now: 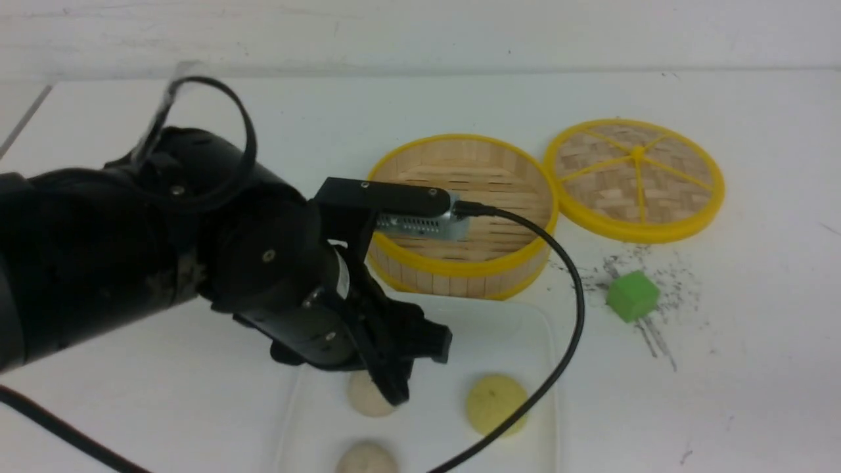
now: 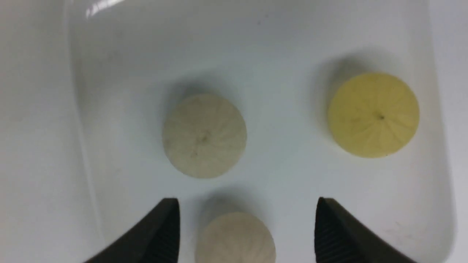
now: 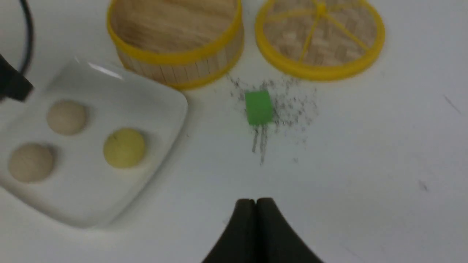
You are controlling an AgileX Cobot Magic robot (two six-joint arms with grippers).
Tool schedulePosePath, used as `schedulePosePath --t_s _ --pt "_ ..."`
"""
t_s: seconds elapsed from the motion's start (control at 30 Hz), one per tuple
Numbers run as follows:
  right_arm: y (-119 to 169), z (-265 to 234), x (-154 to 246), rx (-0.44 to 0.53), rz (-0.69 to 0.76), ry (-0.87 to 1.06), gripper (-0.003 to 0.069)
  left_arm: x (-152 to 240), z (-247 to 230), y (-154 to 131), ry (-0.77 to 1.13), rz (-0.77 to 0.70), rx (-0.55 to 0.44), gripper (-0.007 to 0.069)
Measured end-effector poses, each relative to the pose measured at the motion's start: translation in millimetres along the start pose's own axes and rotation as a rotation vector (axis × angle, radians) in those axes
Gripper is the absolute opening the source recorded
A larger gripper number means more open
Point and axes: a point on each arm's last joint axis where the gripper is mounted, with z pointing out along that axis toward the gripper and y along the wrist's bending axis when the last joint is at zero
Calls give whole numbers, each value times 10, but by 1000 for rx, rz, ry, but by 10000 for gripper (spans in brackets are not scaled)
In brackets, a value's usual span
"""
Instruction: Put the steamed buns into the plate on the white tablecloth.
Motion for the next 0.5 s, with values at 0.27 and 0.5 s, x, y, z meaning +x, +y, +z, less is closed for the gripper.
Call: schedulePosePath --t_s 0.27,0.5 --pt "-10 436 417 -97 -1 -347 -15 4 -6 2 10 -1 -4 367" --pt "-21 531 472 -99 2 -391 -12 5 -7 3 12 -1 -5 104"
